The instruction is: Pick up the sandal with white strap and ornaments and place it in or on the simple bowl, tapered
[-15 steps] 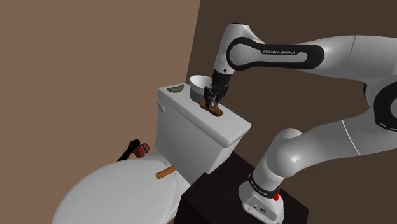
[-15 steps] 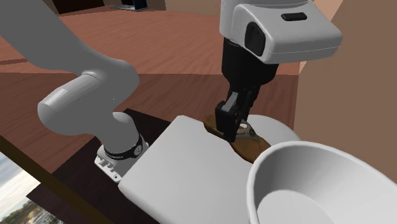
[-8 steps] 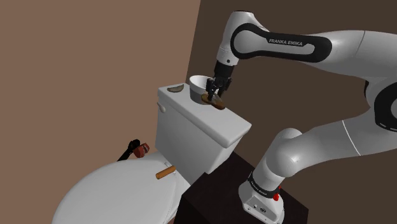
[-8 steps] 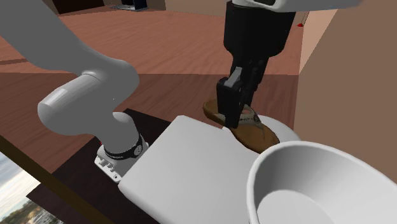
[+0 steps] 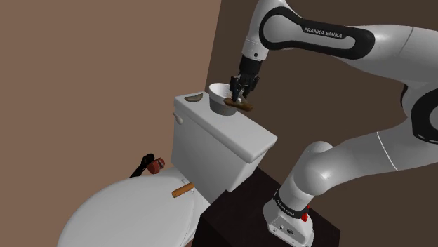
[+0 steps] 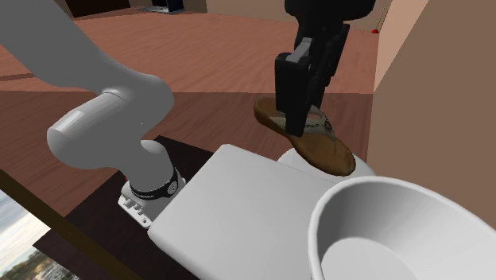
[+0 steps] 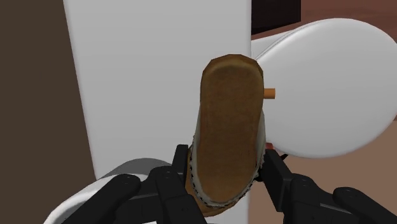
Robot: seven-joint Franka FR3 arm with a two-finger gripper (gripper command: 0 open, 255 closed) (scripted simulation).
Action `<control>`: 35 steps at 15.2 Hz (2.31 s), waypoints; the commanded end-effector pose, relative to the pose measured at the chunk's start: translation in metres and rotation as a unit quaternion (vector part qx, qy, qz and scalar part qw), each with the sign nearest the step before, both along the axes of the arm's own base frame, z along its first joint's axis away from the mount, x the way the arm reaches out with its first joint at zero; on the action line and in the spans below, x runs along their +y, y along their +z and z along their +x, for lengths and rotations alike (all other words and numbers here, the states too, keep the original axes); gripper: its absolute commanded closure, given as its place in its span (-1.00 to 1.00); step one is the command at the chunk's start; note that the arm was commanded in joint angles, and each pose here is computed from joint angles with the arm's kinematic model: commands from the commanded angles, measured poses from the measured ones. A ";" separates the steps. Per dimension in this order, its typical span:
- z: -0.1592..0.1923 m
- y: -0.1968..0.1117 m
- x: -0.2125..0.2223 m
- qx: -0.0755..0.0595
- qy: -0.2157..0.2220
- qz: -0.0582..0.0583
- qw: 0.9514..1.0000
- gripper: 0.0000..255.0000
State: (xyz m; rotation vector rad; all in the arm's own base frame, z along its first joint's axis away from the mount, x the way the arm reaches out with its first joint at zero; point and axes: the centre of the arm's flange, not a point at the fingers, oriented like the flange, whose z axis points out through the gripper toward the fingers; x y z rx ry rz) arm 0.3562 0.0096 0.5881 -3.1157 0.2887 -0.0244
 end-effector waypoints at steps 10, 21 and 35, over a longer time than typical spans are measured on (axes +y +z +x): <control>0.000 0.059 0.000 0.000 0.000 0.000 1.000 1.00; 0.099 0.076 -0.087 0.000 0.000 0.000 1.000 1.00; 0.125 0.021 -0.110 0.000 0.000 0.000 1.000 1.00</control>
